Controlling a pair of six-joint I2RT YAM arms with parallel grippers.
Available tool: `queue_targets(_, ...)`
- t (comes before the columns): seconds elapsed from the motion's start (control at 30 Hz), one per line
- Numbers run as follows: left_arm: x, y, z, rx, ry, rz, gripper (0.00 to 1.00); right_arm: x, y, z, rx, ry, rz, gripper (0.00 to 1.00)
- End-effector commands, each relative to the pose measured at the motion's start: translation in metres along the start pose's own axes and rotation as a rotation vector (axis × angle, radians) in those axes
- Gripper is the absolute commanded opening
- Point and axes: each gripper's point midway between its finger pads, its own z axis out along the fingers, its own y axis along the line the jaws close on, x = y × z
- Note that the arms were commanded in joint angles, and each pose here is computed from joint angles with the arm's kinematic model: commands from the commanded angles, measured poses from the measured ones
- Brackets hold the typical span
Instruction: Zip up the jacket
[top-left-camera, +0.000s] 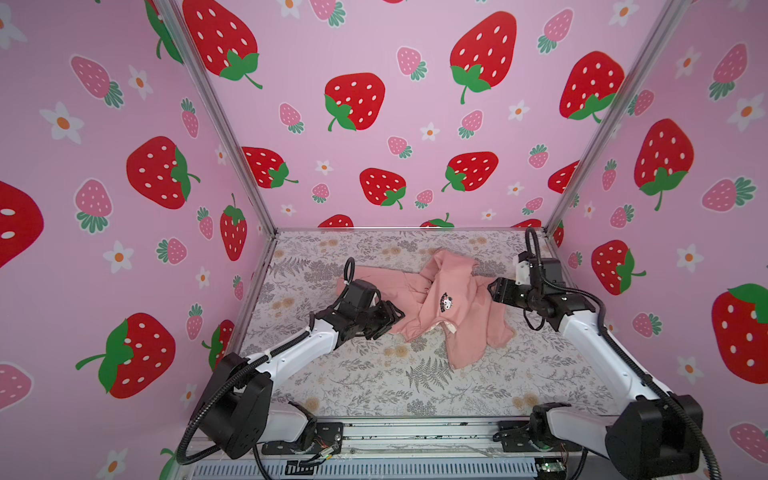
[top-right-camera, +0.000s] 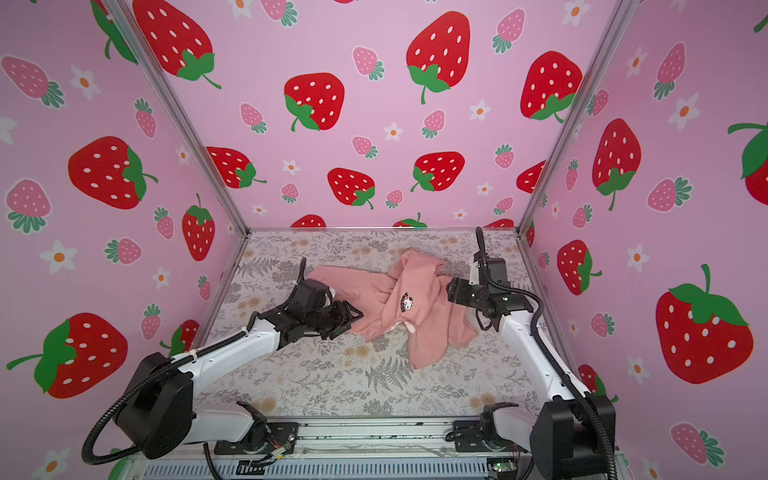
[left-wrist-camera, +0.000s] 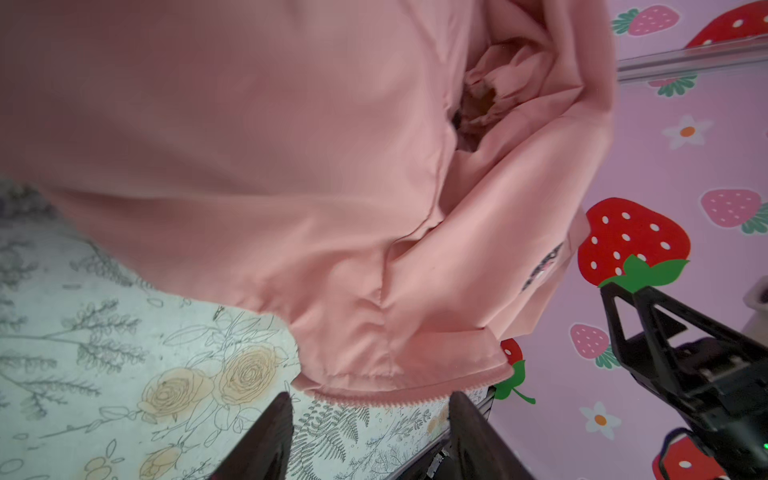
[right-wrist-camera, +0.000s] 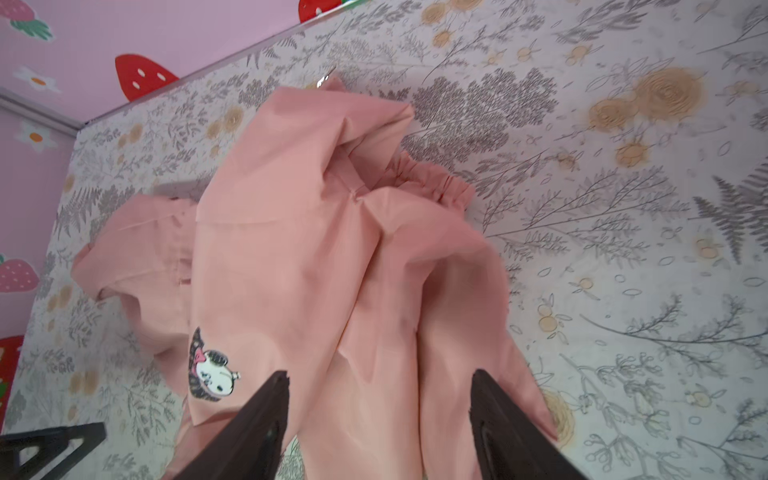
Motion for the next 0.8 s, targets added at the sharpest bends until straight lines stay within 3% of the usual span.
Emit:
queue_targets(0.0,0.002,-0.034,-0.006,0.145,-0.047,-0.066,0.65,0.029,-0.002,0.001,0.043,0.071,-0.006,0.72)
queue_targets(0.3,0.023,-0.015,0.035,0.167,0.005,-0.148,0.65,0.040,0.009,0.001,0.004,0.083,-0.004,0.73)
queue_targets(0.77,0.029,0.020,0.040,0.100,-0.031,-0.183,0.69,0.042,0.014,0.001,-0.020,0.089,0.003,0.74)
